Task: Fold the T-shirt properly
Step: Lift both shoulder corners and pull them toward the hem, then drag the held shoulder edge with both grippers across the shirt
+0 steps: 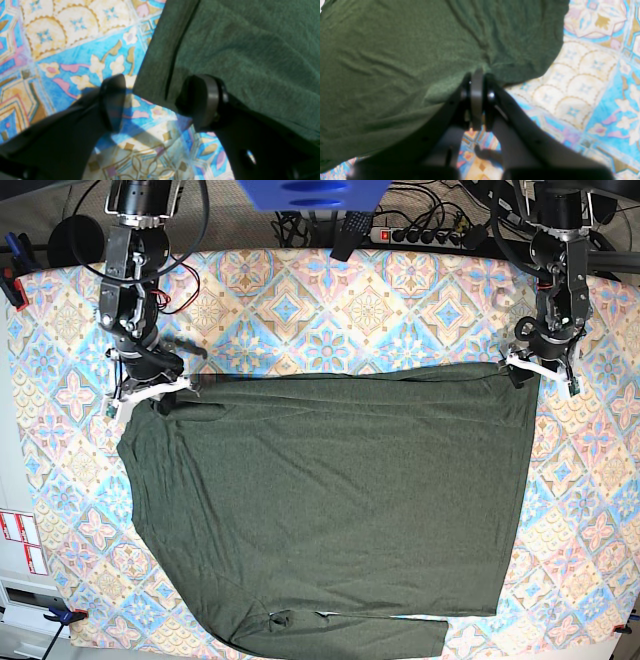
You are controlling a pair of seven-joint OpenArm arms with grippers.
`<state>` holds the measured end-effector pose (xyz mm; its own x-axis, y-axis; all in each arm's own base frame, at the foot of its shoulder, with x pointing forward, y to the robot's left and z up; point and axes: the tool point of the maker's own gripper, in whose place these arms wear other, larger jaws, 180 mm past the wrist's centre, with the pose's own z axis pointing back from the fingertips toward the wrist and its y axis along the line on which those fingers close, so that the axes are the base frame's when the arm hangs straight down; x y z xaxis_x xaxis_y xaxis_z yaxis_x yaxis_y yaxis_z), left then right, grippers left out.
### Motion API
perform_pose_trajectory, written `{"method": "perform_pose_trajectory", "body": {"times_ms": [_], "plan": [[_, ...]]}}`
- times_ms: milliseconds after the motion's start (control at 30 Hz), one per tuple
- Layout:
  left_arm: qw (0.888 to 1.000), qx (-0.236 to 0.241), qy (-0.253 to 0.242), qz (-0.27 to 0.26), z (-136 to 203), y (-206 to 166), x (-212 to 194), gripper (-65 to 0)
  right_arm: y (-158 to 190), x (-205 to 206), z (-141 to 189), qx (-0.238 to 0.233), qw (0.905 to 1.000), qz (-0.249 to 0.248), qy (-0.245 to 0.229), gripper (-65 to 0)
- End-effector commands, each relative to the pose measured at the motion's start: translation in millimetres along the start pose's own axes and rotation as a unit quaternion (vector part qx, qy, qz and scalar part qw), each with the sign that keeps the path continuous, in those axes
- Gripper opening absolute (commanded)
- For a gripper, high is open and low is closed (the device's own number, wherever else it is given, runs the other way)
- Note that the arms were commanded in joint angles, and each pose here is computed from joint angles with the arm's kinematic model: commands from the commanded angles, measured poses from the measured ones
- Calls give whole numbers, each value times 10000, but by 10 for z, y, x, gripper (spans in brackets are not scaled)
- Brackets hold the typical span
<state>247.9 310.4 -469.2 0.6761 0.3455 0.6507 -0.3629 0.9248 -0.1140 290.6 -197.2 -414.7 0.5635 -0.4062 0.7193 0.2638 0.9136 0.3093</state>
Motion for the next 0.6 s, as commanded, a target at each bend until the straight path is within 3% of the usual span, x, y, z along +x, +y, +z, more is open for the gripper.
{"method": "perform_pose_trajectory", "body": {"times_ms": [0,100,300,467,567], "plan": [[9999,-42,91,31,-4,-42,-36,-247,33,169,13,67,9996,43,-263,-650],[9999,-78,53,52,-19,-83,0,-329,30,162,15,64,9996,44,-256,-650],[9997,-260,-15,33,-73,-283,77,-648,32,167,16,67,9996,45,-263,-650],[9994,-310,-153,67,-77,-330,202,-650,32,167,16,67,9996,45,-263,-650],[9981,-382,-482,36,13,-369,444,-650,35,177,15,70,9996,45,-278,-650]]}}
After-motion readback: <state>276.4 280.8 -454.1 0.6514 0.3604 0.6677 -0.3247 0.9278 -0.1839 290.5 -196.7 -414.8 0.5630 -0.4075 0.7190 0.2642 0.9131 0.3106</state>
